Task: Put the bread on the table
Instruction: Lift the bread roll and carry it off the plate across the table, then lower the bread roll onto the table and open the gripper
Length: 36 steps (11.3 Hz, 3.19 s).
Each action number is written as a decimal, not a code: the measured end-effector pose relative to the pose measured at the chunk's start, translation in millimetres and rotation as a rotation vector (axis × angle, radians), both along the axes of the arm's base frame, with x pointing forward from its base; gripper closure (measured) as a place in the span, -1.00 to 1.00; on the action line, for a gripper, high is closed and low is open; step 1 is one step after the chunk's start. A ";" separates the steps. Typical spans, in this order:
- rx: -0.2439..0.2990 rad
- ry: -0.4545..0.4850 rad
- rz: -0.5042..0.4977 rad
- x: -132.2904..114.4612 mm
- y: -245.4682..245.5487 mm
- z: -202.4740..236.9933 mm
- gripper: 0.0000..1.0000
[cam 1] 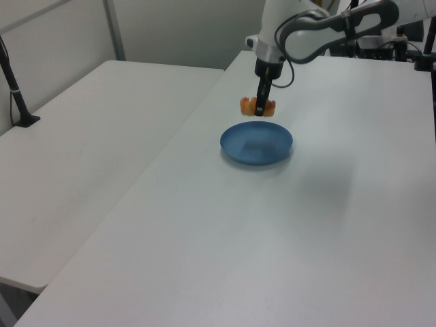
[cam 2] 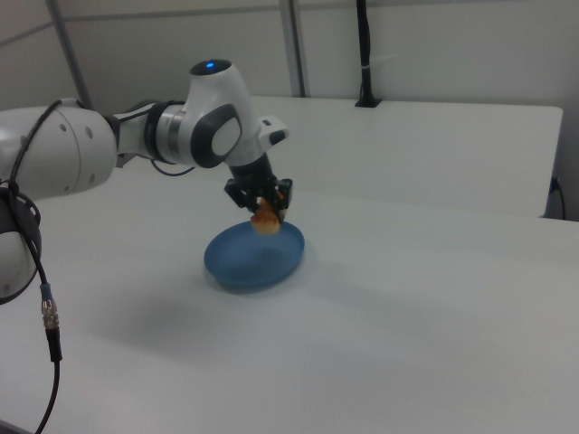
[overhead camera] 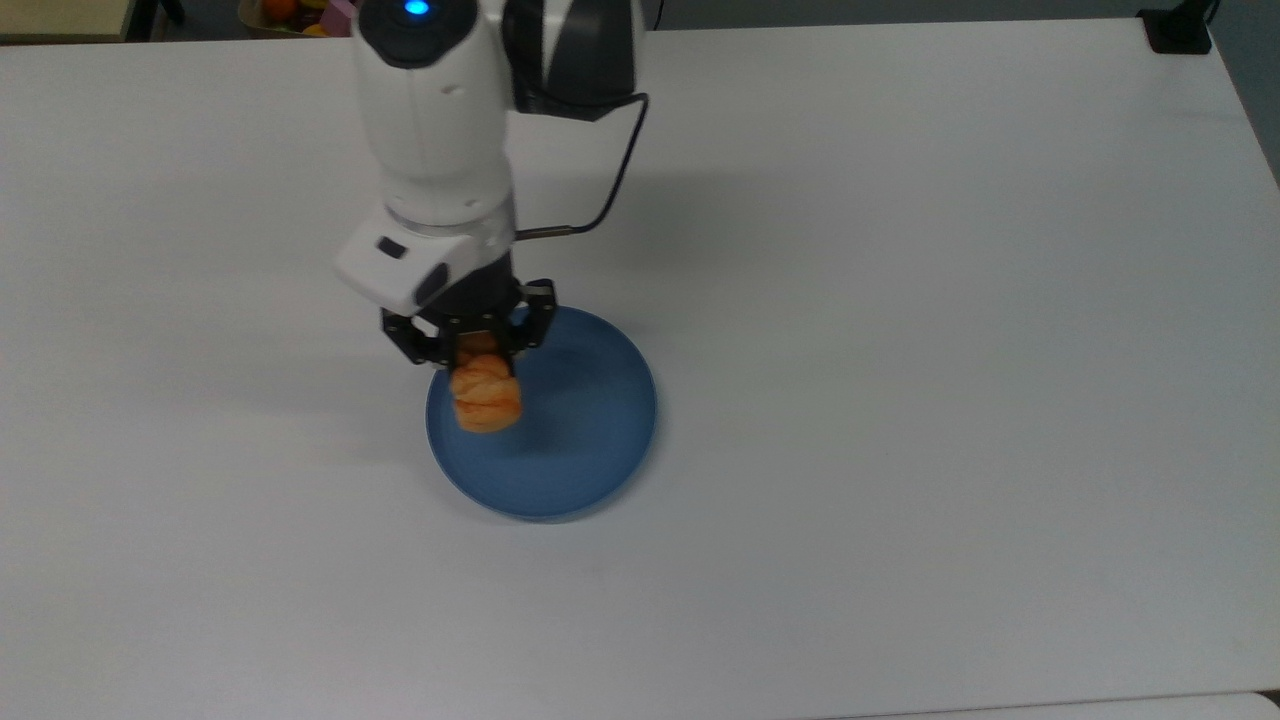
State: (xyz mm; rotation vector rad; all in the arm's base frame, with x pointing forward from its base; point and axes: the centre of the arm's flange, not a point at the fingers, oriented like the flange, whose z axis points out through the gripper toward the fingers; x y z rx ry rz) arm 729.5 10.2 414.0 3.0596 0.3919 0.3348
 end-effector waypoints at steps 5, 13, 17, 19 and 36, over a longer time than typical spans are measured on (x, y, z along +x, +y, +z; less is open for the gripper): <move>-0.015 -0.041 -0.104 2.4 -109.0 57.6 0.04; -0.025 -0.079 -0.101 3.3 -278.0 0.9 0.04; -0.022 -0.120 -0.085 5.5 -301.0 -26.3 0.03; -0.027 -0.149 -0.087 11.5 -302.7 -47.0 0.02; -0.131 -0.232 -0.083 14.1 -333.1 -110.7 -1.00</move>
